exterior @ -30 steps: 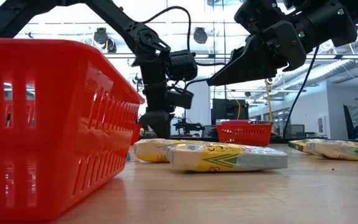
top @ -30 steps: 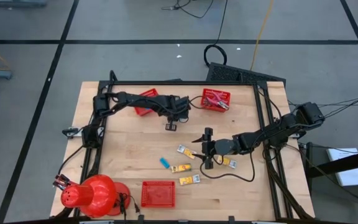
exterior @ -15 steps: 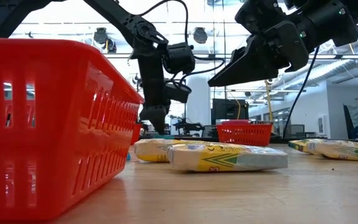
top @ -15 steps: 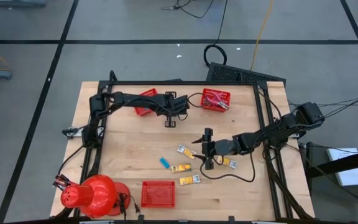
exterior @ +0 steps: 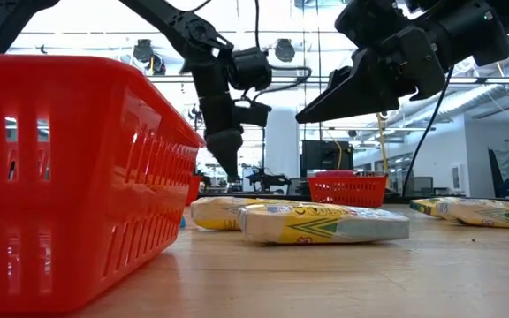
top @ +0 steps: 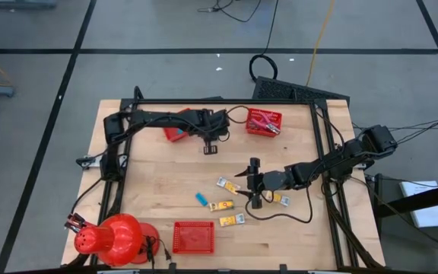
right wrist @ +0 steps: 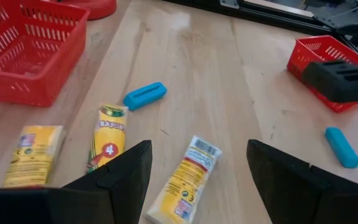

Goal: Pick & Place School Supplies
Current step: Put the blue eraser into the top left red bin

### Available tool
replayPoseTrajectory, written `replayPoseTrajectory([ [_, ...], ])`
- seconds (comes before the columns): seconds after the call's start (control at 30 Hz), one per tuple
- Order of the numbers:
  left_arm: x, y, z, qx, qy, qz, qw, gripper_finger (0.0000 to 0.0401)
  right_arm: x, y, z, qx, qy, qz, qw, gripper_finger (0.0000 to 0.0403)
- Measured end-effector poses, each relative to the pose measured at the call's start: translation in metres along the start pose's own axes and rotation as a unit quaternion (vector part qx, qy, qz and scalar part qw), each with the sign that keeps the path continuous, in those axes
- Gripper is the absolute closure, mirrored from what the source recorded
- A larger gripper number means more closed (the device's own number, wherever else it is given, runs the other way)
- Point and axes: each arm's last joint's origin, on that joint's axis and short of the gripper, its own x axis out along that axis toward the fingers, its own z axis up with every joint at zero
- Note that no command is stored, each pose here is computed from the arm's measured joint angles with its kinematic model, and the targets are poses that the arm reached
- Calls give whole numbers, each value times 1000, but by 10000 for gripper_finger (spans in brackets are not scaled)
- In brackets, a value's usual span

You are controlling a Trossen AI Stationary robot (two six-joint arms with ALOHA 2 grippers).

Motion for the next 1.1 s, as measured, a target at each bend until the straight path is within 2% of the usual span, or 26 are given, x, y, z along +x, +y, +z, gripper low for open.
replayPoseTrajectory([
  [0.1, 11, 3, -3, -12, 8, -26, 1000, 380, 0, 0, 0, 4, -1, 0, 1000, 149],
  [0.27, 28, 3, -10, -13, 35, -49, 998, 309, 0, 0, 0, 4, -1, 0, 1000, 149],
  [0.43, 36, 2, -11, 1, 45, -52, 998, 241, 0, 0, 0, -1, -1, 0, 1000, 149],
  [0.57, 40, 2, -11, 4, 43, -53, 998, 216, 0, 0, 0, -2, -1, 0, 1000, 149],
  [0.73, 52, 2, -12, -6, 49, -46, 998, 235, 0, 0, 0, -2, 2, 0, 1000, 149],
  [0.9, 58, -1, -10, -6, 51, -16, 999, 299, 0, 0, 0, -3, 2, 0, 1000, 149],
  [1.03, 60, 2, -12, -12, 55, -17, 998, 364, 0, 0, 0, -3, 2, 0, 1000, 149],
  [1.1, 60, 2, -13, -10, 58, -15, 998, 369, 0, 0, 0, -2, 2, 0, 1000, 149],
])
